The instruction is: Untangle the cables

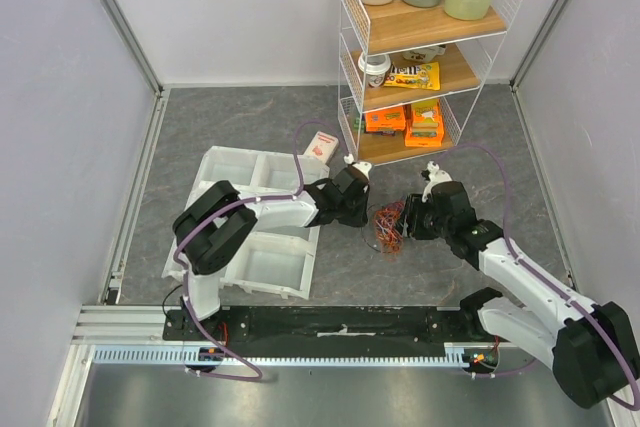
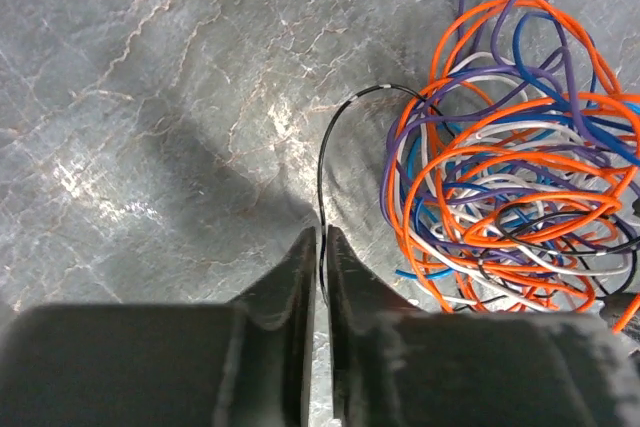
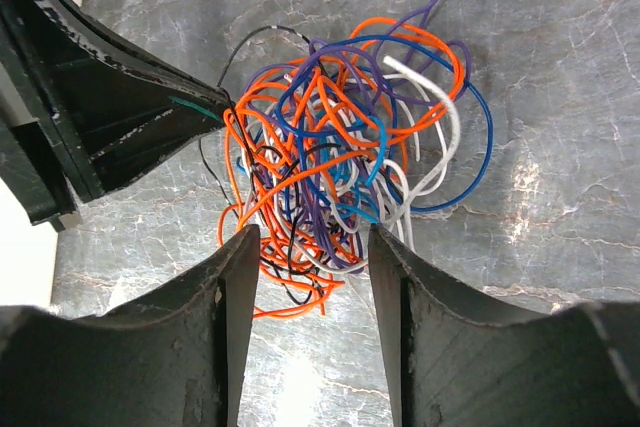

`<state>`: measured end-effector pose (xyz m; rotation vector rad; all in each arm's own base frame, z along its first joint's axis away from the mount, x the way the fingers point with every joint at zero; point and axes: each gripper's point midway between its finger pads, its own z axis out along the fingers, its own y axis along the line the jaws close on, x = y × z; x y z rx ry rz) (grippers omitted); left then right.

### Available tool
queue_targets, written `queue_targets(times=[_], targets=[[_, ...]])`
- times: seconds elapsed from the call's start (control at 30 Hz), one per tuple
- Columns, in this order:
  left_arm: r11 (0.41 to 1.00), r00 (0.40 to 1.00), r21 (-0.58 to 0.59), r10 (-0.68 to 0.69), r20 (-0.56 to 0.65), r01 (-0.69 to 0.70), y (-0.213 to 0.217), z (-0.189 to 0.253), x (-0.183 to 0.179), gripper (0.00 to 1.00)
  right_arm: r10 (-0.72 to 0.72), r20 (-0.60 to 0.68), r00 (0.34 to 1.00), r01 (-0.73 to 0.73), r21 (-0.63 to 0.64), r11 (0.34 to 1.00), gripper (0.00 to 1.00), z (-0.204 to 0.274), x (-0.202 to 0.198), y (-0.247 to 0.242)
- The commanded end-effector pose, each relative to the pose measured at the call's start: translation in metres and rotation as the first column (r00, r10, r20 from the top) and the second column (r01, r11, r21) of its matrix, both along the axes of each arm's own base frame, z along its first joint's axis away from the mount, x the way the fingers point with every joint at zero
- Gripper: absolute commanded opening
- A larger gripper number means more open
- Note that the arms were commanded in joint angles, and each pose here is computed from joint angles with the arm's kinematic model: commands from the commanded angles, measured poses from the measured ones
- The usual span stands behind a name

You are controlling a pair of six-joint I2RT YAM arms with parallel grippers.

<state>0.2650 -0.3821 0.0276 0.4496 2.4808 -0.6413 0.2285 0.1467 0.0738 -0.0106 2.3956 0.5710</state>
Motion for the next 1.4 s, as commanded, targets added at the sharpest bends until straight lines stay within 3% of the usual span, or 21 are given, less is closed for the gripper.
queue_targets(times=[0.0,0.17,0.33,0.47,0.7,0.8,0.9,1.1,1.17,1.27,1.37], targets=[[1.000,0.999,-0.018,-0.016,0.035,0.017,-0.003,0.014,0.005,0.05,0.001,0.063,0.998,-0.002,0.014,1.000,0.58,0.014,0.006,0.003],[0.967,0.986,-0.207,-0.127,0.108,0.147,-0.010,0.074,-0.021,0.02,0.038,0.094,0.995,-0.038,0.000,0.999,0.70,0.035,0.004,0.006],[0.838,0.932,-0.409,-0.328,0.153,0.361,-0.028,0.138,-0.064,0.02,0.055,0.129,0.990,-0.055,-0.001,0.998,0.82,0.054,0.007,0.012],[0.727,0.894,-0.524,-0.395,0.210,0.444,-0.036,0.186,-0.088,0.02,0.044,0.118,0.992,-0.049,0.042,0.998,0.84,0.046,0.012,0.024],[0.591,0.862,-0.629,-0.388,0.326,0.505,-0.033,0.264,-0.119,0.02,-0.154,0.056,0.986,0.155,0.000,0.988,0.80,-0.006,0.027,0.005],[0.539,0.836,-0.639,-0.360,0.415,0.549,-0.022,0.310,-0.133,0.02,-0.303,0.010,0.953,0.302,-0.106,0.947,0.80,-0.034,0.028,-0.023],[0.543,0.817,-0.623,-0.250,0.520,0.563,0.006,0.368,-0.134,0.01,-0.429,0.002,0.903,0.422,-0.188,0.887,0.79,-0.052,0.022,-0.050],[0.654,0.760,-0.541,-0.081,0.644,0.528,0.057,0.444,-0.125,0.02,-0.615,0.073,0.785,0.612,-0.250,0.750,0.78,-0.042,0.019,-0.100],[0.665,0.739,-0.528,-0.054,0.671,0.528,0.066,0.465,-0.124,0.02,-0.651,0.088,0.754,0.647,-0.265,0.714,0.78,-0.036,0.020,-0.118],[0.695,0.718,-0.522,0.012,0.696,0.494,0.079,0.493,-0.117,0.02,-0.670,0.112,0.734,0.669,-0.286,0.686,0.79,-0.025,0.023,-0.140],[0.754,0.733,-0.509,0.055,0.678,0.415,0.082,0.492,-0.100,0.02,-0.647,0.158,0.746,0.658,-0.322,0.680,0.81,-0.006,0.027,-0.147]])
